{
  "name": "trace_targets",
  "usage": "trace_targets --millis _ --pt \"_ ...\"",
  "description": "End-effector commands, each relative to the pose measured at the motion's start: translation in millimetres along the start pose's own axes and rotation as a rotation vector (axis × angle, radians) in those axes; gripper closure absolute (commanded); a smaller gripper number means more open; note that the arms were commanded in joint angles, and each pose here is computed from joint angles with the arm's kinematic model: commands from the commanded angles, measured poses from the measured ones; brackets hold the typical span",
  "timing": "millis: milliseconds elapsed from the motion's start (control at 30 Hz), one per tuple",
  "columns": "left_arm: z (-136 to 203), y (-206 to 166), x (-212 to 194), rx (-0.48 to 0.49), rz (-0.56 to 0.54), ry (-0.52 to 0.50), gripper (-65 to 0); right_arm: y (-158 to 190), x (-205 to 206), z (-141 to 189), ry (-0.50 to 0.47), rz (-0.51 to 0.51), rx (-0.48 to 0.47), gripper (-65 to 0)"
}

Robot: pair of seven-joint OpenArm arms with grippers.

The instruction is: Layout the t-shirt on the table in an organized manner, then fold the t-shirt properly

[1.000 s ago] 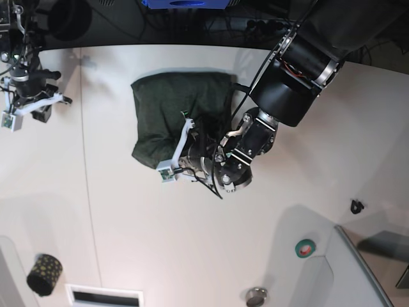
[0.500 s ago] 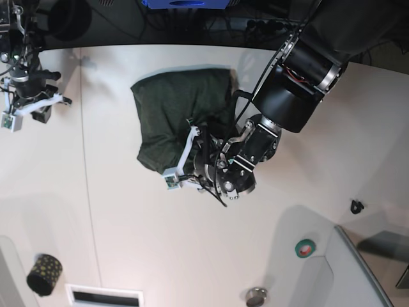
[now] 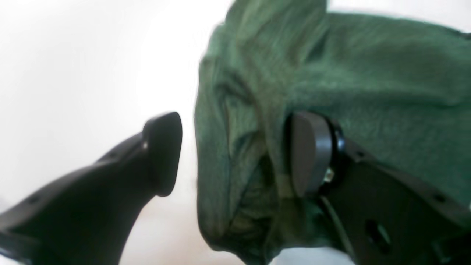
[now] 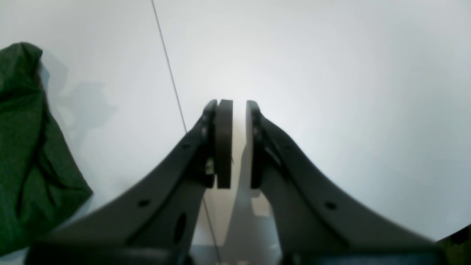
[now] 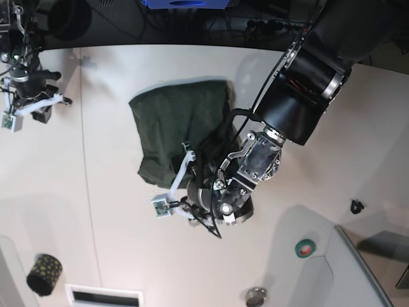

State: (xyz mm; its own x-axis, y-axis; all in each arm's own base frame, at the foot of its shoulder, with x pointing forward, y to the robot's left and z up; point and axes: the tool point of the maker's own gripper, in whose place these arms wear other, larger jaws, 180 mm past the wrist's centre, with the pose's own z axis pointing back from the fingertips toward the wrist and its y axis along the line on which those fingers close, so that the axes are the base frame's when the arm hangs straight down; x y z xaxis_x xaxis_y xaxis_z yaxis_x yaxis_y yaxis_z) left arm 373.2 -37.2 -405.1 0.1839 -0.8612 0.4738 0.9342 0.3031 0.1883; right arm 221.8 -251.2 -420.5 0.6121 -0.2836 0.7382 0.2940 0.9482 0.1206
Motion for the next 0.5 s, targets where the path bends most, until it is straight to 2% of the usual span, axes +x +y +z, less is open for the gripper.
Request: trace_targets --millis 0,233,400,467 --pt "13 17 14 0.046 -0.028 -0.023 -43.3 -1 13 1 -0.041 0.014 0.001 -5.7" --pt "19 16 15 0.062 -0.050 -0.027 -43.1 1 17 -1 -0.051 0.013 0.005 -5.7" --pt "23 -1 16 0.055 -0.050 -0.061 -42.5 1 18 -1 -0.052 0.013 0.006 -5.7" --pt "28 -14 9 0.059 -0.071 -0.039 -38.5 2 17 -1 -0.051 0.014 0.008 -5.7"
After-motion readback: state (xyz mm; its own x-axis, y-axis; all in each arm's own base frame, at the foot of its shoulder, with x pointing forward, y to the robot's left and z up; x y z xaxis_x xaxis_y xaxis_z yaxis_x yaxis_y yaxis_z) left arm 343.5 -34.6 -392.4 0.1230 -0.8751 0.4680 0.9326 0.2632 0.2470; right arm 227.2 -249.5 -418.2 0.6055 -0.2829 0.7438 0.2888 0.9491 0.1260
